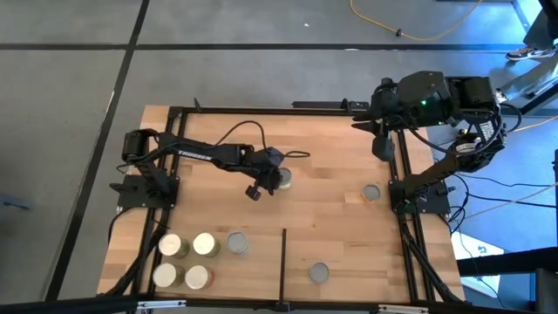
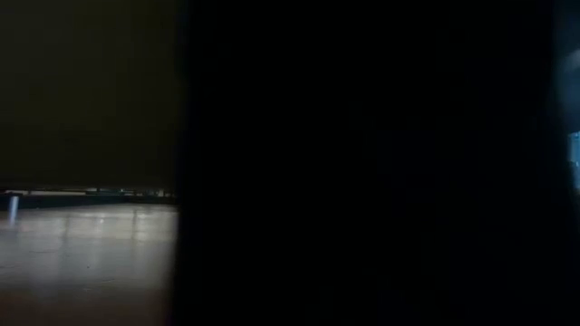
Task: Pick and place cans onto a shelf
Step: Put the canned chicken soup on the shelf
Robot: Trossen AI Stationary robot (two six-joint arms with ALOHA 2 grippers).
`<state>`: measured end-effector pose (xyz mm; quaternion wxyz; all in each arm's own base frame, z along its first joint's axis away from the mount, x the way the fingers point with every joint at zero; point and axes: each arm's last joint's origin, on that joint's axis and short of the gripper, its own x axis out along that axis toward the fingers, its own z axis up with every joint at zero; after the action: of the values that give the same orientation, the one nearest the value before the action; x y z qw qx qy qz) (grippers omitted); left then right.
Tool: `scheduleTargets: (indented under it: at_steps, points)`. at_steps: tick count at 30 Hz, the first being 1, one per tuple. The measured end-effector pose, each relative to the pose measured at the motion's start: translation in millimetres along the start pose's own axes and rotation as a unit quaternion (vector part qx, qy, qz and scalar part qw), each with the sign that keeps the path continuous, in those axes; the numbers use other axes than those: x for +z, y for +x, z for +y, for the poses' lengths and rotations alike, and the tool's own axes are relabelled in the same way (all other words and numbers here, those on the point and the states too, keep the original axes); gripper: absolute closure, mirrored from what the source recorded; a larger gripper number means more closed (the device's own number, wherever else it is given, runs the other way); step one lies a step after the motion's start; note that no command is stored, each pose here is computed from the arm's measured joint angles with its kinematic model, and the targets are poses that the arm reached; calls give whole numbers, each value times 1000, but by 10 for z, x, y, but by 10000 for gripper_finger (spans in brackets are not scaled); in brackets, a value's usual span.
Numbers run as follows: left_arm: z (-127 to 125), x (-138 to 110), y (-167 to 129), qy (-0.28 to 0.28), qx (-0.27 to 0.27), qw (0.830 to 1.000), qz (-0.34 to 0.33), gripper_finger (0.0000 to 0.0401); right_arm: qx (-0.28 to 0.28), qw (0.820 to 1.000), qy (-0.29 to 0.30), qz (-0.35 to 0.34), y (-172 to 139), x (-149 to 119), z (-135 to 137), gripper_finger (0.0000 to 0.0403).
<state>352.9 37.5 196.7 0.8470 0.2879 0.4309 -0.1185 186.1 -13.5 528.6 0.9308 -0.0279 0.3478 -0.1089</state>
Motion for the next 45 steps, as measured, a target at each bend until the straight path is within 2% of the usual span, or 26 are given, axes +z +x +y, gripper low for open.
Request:
scheduleTargets:
  at_steps: [7,13,19,25,34,41,45]
  points:
    - [-14,-19,98,6,-6,1000,8,336,0,1000,0,0,0,0,0,331]
    - [-40,12,84,7,-10,1000,13,388,0,1000,0,0,0,0,0,331]
    - [17,174,-34,0,1,999,42,397,0,1000,0,0,0,0,0,331]
    - [228,423,-387,-6,-1,997,73,399,0,1000,-1,0,0,0,0,331]
    - [446,790,-1085,-100,-6,992,80,400,0,1000,-21,0,0,0,0,331]
    - [181,1084,-1646,-107,-50,988,97,400,0,1000,-27,0,0,0,0,331]
    - [-58,1303,-1883,-130,-59,987,70,400,0,999,-40,0,0,0,0,331]
